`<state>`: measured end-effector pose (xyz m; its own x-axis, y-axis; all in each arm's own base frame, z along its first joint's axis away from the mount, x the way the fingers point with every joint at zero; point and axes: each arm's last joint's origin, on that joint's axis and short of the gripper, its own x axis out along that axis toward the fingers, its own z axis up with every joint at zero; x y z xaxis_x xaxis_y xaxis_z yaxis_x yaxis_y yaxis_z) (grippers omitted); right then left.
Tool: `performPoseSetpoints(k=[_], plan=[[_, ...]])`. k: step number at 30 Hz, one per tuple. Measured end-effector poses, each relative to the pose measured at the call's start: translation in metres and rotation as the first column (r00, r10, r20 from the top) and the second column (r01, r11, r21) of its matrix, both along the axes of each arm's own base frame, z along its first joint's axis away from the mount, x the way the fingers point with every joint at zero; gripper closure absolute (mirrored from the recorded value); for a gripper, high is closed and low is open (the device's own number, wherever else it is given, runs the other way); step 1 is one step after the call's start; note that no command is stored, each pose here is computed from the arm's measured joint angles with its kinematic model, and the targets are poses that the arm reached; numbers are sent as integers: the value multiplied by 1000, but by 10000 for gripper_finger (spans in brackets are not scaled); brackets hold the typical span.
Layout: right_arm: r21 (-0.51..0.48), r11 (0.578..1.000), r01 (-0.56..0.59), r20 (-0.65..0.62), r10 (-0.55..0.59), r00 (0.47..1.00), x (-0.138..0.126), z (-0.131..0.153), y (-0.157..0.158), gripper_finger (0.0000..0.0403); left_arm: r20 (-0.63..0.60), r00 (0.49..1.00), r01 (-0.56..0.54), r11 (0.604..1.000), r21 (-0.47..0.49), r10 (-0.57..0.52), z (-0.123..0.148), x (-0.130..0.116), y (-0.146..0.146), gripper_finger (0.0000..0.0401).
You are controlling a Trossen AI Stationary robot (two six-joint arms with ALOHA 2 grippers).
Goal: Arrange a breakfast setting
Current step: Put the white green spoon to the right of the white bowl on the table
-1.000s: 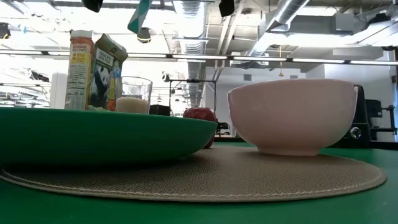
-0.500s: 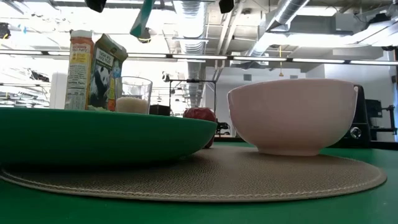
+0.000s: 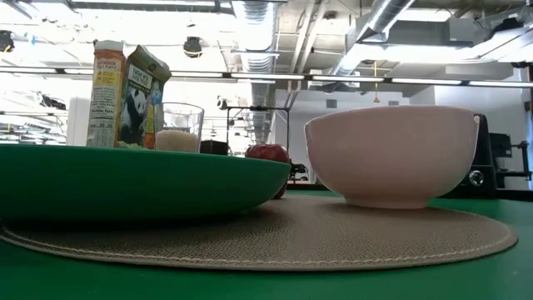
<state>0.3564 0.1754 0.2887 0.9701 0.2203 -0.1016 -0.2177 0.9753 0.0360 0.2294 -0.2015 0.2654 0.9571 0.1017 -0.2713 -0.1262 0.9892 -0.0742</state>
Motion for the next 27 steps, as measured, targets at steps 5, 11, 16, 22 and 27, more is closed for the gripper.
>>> performPoseSetpoints(k=[5, 11, 16, 22, 27], plan=[[-4, 970, -244, 44, 244, 969, 2, 5, -4, 368, -24, 993, 117, 992, -54, -119, 1, 7, 2, 165], [-11, 930, -367, 88, 367, 926, 9, 7, -14, 368, 32, 972, 237, 964, -122, -234, 9, 23, 13, 165], [-74, 909, -409, 140, 416, 899, 10, 10, -18, 368, 88, 944, 329, 928, -173, -318, 15, 35, 23, 165], [-91, 901, -425, 140, 434, 890, 13, 10, -27, 368, 142, 903, 428, 874, -229, -405, 3, 59, 26, 165], [-88, 899, -429, 101, 437, 894, 14, 6, -28, 368, 134, 901, 433, 871, -231, -412, -4, 63, 26, 167]])
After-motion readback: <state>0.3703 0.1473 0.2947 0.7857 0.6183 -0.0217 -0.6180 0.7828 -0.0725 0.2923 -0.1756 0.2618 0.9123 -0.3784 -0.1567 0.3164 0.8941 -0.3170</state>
